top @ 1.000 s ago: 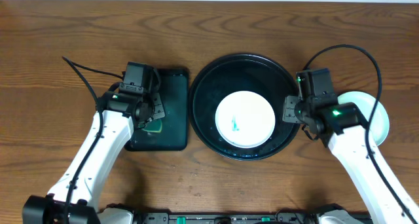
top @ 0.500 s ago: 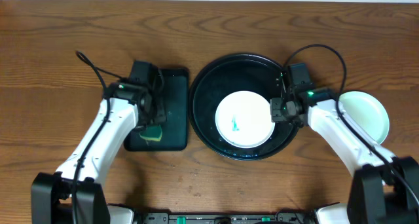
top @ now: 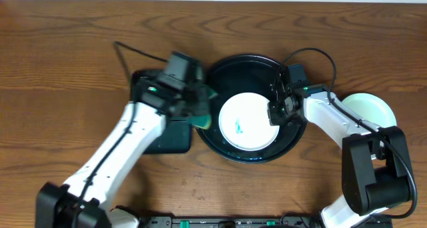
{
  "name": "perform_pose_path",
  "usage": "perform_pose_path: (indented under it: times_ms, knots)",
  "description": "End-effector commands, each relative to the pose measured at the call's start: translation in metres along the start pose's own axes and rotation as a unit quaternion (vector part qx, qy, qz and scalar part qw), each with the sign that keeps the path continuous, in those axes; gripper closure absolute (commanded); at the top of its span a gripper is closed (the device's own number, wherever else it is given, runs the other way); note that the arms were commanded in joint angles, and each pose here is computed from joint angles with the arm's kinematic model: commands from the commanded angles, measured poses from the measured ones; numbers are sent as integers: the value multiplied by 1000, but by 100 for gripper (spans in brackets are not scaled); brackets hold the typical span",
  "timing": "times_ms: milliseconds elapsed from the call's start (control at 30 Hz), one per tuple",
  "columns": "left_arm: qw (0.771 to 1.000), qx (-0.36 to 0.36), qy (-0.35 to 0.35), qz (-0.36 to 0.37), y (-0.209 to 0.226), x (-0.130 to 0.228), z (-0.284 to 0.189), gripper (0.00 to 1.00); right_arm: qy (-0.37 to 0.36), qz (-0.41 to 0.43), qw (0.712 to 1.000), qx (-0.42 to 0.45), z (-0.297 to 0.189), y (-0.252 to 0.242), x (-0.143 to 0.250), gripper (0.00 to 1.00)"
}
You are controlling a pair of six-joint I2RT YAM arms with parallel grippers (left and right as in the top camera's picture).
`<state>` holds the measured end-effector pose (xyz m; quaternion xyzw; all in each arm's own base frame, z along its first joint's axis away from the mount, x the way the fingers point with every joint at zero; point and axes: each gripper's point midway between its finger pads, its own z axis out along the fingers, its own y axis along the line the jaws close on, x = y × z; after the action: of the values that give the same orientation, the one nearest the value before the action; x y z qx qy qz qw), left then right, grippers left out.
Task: Clean dirty plates on tray and stack at the side
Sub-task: 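Grasp the green sponge with the left gripper and lift it, then scrub the white plate with the sponge in left gripper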
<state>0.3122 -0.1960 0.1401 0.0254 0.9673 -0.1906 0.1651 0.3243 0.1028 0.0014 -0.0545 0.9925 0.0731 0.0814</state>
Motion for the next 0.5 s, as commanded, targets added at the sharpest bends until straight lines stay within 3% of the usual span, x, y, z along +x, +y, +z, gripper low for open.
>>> perform_pose_path:
  times_ms: [0,233,467]
  knots:
    - [999,19,26,-25,-26,11,29,93,54,-4,999,-7,25,1,27,99]
    - [995,64,72,18,-81,44,100,93,60,-4,998,-6,24,1,30,99]
    - [993,41,108,18,-78,73,157,93,68,-3,998,-5,24,1,34,99]
